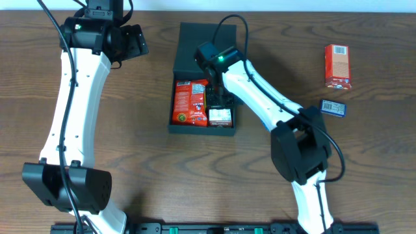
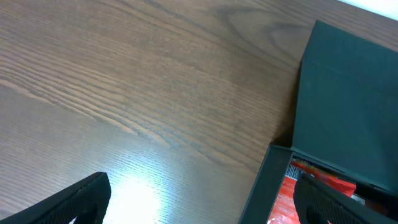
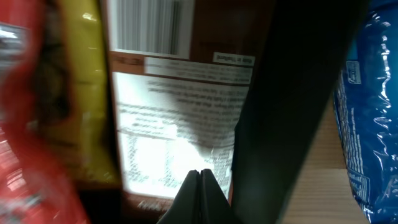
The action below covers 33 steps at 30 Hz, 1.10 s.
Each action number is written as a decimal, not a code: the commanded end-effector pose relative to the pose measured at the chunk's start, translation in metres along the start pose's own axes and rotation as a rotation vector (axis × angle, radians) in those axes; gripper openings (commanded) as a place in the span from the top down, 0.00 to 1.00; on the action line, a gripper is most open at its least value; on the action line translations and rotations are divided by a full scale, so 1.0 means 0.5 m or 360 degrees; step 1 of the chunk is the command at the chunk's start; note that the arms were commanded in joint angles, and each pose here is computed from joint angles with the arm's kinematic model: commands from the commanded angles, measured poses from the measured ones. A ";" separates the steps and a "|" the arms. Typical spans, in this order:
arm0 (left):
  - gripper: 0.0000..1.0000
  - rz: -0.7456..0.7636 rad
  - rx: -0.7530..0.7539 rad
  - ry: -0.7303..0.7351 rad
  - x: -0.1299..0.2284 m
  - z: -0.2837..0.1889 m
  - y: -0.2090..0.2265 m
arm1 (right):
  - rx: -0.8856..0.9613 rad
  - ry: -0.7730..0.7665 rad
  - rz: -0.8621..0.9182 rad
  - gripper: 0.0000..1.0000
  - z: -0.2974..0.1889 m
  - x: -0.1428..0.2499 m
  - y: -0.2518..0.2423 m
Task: Pack container
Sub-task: 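Lower the brown box into the black box beside the red bag, then release the brown box and raise the right gripper away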
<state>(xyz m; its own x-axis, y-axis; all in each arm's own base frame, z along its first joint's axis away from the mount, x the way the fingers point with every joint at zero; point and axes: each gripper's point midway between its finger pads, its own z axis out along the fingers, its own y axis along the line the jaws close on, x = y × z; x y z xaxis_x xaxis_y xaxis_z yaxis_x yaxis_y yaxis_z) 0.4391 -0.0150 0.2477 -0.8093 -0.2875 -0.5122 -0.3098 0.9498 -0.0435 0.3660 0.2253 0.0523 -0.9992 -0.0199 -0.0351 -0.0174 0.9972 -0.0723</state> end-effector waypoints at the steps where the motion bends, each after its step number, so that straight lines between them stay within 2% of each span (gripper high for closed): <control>1: 0.05 0.0016 -0.0034 0.0007 0.002 0.009 0.005 | 0.0092 0.0041 -0.0015 0.99 0.031 0.002 -0.023; 6: 0.05 0.0016 -0.0034 0.0007 0.002 0.009 0.005 | 0.0141 0.0118 -0.0024 0.99 0.069 0.013 -0.031; 13: 0.05 0.0016 -0.0034 0.0006 0.002 0.009 0.005 | 0.0127 0.0068 -0.0007 0.99 0.059 -0.012 -0.042; 17: 0.05 0.0016 -0.0034 0.0005 0.002 0.009 0.005 | 0.0064 -0.0039 0.0049 0.99 -0.019 -0.051 -0.053; 22: 0.05 0.0014 -0.0030 -0.0003 -0.001 0.009 0.004 | -0.0100 -0.0460 0.0030 0.97 -0.203 -0.155 -0.088; 24: 0.05 0.0013 -0.0027 -0.0009 -0.003 0.009 0.003 | -0.0059 -0.0604 0.0105 0.83 -0.256 -0.190 -0.147; 25: 0.05 0.0013 -0.0027 -0.0010 -0.003 0.009 0.003 | -0.0015 -0.0666 0.0165 0.57 -0.275 -0.208 -0.195; 26: 0.05 0.0013 -0.0027 -0.0009 -0.003 0.009 0.003 | 0.0012 -0.0695 0.0193 0.23 -0.280 -0.222 -0.231; 28: 0.05 0.0013 -0.0027 -0.0010 -0.003 0.009 0.003 | 0.0065 -0.0717 0.0191 0.01 -0.277 -0.247 -0.306; 33: 0.05 0.0013 -0.0026 -0.0010 -0.003 0.009 0.003 | 0.0181 -0.0708 0.0344 0.01 -0.224 -0.293 -0.494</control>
<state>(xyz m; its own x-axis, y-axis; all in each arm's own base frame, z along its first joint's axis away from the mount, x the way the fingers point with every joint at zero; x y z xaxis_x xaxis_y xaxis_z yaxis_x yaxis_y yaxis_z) 0.4412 -0.0152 0.2489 -0.8042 -0.2880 -0.5199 -0.3094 0.9497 -0.0475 0.5087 0.0297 0.2135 -0.8340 0.1658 -0.5262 0.2161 0.9757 -0.0351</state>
